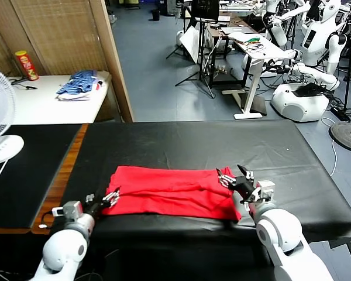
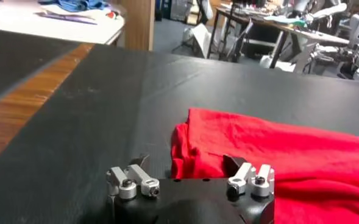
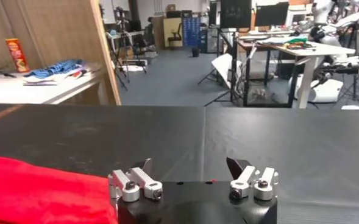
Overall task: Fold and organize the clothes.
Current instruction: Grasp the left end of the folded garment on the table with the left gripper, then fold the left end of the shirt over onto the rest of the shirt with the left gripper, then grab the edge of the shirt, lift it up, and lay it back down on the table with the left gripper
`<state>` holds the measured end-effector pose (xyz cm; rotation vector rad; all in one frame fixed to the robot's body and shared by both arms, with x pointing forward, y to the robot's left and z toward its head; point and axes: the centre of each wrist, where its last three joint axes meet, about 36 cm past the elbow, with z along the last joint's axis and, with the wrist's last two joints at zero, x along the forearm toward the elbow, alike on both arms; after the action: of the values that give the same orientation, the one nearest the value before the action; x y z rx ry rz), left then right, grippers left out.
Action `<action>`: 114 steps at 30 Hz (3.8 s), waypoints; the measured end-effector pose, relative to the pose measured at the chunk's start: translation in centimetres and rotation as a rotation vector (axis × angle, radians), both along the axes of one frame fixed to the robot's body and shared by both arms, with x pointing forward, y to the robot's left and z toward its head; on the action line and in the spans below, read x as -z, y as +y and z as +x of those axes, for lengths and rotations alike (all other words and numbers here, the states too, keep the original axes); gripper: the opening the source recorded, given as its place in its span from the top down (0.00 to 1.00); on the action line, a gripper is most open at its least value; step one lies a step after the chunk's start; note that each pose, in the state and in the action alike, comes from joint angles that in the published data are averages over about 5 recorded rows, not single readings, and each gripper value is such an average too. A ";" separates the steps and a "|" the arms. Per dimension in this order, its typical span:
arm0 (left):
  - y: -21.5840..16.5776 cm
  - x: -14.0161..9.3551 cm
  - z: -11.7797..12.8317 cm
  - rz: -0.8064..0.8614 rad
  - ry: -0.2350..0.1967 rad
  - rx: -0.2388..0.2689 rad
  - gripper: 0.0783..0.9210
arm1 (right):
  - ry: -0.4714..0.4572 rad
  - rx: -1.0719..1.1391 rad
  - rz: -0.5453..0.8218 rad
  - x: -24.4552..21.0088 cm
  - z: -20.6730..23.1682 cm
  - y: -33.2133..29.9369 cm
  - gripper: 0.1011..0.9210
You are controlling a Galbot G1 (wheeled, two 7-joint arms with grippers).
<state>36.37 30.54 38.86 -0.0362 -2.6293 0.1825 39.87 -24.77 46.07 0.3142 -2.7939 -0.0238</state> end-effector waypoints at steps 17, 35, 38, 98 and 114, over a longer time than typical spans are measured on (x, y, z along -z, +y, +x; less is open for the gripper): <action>-0.7 -1.4 -0.5 0.154 -0.054 0.043 0.92 | -0.007 -0.005 0.009 0.0 0.3 0.2 0.15; 5.2 -4.4 -1.8 0.634 -0.109 -0.004 0.92 | 0.005 0.006 0.015 0.5 -0.5 0.6 0.15; 2.2 -5.5 -2.0 0.496 -0.103 0.000 0.92 | 0.006 0.015 0.002 0.7 -0.9 0.5 0.15; -7.5 -5.2 -0.4 -0.019 -0.197 0.098 0.15 | -0.004 -0.257 -0.050 2.9 1.2 8.3 0.15; -3.6 -2.7 -1.3 -0.236 -0.119 -0.016 0.15 | -0.046 -0.238 -0.123 4.9 1.5 11.2 0.15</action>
<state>35.11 26.98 41.58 -0.1090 -2.7123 0.5097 41.33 -13.54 41.17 0.6201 -2.7678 0.2118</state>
